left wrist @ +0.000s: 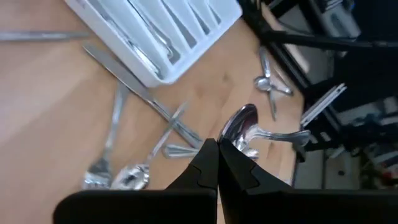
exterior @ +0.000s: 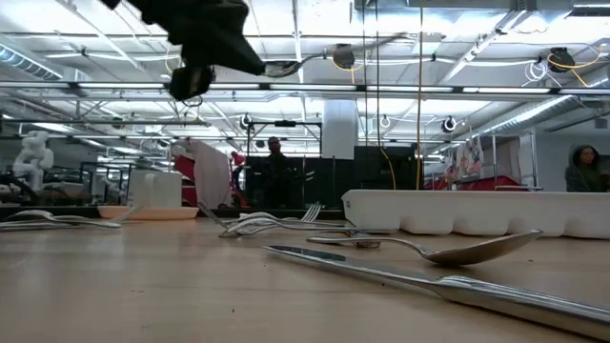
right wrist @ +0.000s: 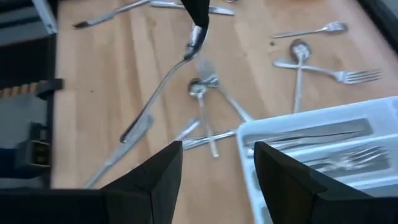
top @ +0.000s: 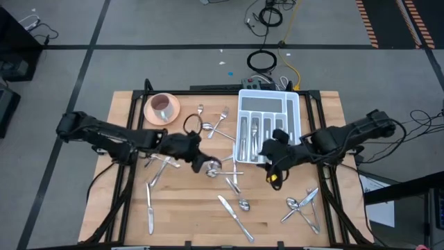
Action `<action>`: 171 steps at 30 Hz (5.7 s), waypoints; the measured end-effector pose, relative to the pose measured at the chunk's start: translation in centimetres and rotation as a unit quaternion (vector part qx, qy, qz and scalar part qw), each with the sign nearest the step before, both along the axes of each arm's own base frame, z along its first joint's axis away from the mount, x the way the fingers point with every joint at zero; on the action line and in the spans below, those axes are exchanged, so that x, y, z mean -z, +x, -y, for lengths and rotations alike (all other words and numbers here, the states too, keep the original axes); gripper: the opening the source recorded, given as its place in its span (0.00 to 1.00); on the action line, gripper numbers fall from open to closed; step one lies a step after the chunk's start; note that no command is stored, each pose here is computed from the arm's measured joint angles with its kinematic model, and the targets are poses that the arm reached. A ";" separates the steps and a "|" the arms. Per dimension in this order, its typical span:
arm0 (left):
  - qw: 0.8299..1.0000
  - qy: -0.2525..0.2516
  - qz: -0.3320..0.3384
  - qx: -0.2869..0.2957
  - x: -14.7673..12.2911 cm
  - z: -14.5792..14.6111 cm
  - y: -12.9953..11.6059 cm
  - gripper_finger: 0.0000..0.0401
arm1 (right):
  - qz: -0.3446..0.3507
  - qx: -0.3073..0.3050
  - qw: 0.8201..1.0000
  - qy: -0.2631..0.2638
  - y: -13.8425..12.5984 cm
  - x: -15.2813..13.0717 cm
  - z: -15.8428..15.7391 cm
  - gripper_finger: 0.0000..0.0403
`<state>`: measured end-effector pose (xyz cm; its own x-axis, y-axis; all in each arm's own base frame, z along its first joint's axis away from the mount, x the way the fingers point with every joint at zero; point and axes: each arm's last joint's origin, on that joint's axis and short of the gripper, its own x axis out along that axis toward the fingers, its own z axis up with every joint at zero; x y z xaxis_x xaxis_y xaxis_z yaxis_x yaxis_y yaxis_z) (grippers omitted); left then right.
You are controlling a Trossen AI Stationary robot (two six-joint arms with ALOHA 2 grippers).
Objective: Sort silverware
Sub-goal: Put the silver spoon into the white silverware tray
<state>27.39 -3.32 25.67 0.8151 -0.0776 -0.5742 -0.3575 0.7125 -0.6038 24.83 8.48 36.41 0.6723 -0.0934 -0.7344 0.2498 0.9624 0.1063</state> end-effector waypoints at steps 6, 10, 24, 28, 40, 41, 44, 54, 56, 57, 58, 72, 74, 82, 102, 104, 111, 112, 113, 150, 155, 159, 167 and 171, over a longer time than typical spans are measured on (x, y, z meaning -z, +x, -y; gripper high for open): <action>0.998 0.044 -0.012 0.040 -1.9 -0.9 2.6 0.00 | 0.033 -0.038 0.999 0.013 1.9 -0.4 2.2 0.48; 0.996 0.065 -0.012 0.061 -2.6 -0.8 4.0 0.00 | 0.054 -0.035 0.997 0.036 2.9 -0.6 3.9 0.48; 0.993 0.080 -0.003 0.083 -2.9 -0.5 5.0 0.00 | 0.012 -0.085 0.992 0.087 8.4 3.9 5.2 0.48; 0.993 0.082 -0.003 0.083 -2.9 -0.6 5.0 0.00 | 0.019 -0.099 0.990 0.098 9.7 4.9 5.3 0.48; 0.991 0.096 0.000 0.091 -2.9 -0.6 5.0 0.00 | -0.001 -0.116 0.990 0.083 11.0 6.7 6.2 0.10; 0.991 0.095 0.002 0.092 -3.0 -0.6 5.0 0.00 | -0.001 -0.117 0.990 0.074 11.0 6.7 6.2 0.06; 0.991 0.100 0.002 0.091 -3.0 -0.6 5.0 0.00 | -0.002 -0.116 0.991 0.064 10.9 6.6 6.3 0.01; 0.990 0.132 -0.010 0.057 -3.7 -1.0 4.1 0.15 | -0.032 -0.084 0.995 0.032 9.8 6.5 9.1 0.00; 0.988 0.145 -0.029 0.041 -3.7 -1.2 3.5 0.18 | -0.006 -0.066 0.997 0.038 8.6 5.6 10.4 0.00; 0.987 0.152 -0.032 0.034 -3.8 -1.3 3.3 0.20 | -0.001 -0.051 0.997 0.050 7.6 5.3 11.2 0.00; 0.987 0.157 -0.036 0.027 -4.0 -1.4 3.0 0.21 | 0.013 -0.035 0.997 0.063 6.4 4.9 12.0 0.00; 0.979 0.190 -0.063 0.036 -4.4 -1.6 1.7 0.22 | 0.213 0.255 0.917 0.219 -9.7 12.6 16.7 0.00; 0.979 0.190 -0.065 0.035 -4.3 -1.7 1.7 0.22 | 0.208 0.279 0.910 0.227 -10.5 14.0 16.7 0.00; 0.973 0.205 -0.095 0.052 -4.1 -2.0 1.2 0.22 | 0.128 0.344 0.896 0.252 -12.7 17.0 17.3 0.00; 0.973 0.207 -0.097 0.045 -4.1 -2.7 1.2 0.22 | 0.037 0.393 0.883 0.254 -15.1 19.1 19.6 0.00; 0.973 0.206 -0.097 0.042 -4.1 -2.8 1.2 0.22 | 0.018 0.396 0.882 0.256 -15.0 19.6 19.9 0.00; 0.971 0.212 -0.098 0.044 -4.1 -3.0 1.2 0.22 | 0.006 0.396 0.883 0.251 -14.0 21.0 21.4 0.00; 0.971 0.212 -0.098 0.045 -4.1 -3.0 1.2 0.22 | 0.006 0.396 0.883 0.251 -13.8 21.2 21.5 0.00; 0.971 0.212 -0.098 0.044 -4.1 -3.0 1.2 0.22 | 0.005 0.397 0.883 0.250 -13.7 21.4 21.7 0.00; 0.955 0.230 -0.183 0.047 -3.1 -3.0 -0.1 0.22 | -0.226 0.119 0.930 0.266 -10.8 8.4 12.2 0.35; 0.955 0.230 -0.183 0.046 -3.1 -3.0 -0.1 0.22 | -0.292 0.152 0.900 0.285 -10.9 8.4 6.9 0.35; 0.955 0.229 -0.182 0.046 -3.1 -3.0 0.0 0.22 | -0.275 0.203 0.896 0.284 -11.0 8.4 3.1 0.35; 0.955 0.229 -0.181 0.045 -3.1 -3.0 0.0 0.22 | -0.251 0.296 0.883 0.264 -10.6 11.2 -5.3 0.35; 0.955 0.229 -0.181 0.045 -3.1 -3.0 0.0 0.22 | -0.267 0.313 0.875 0.255 -9.7 14.0 -8.9 0.35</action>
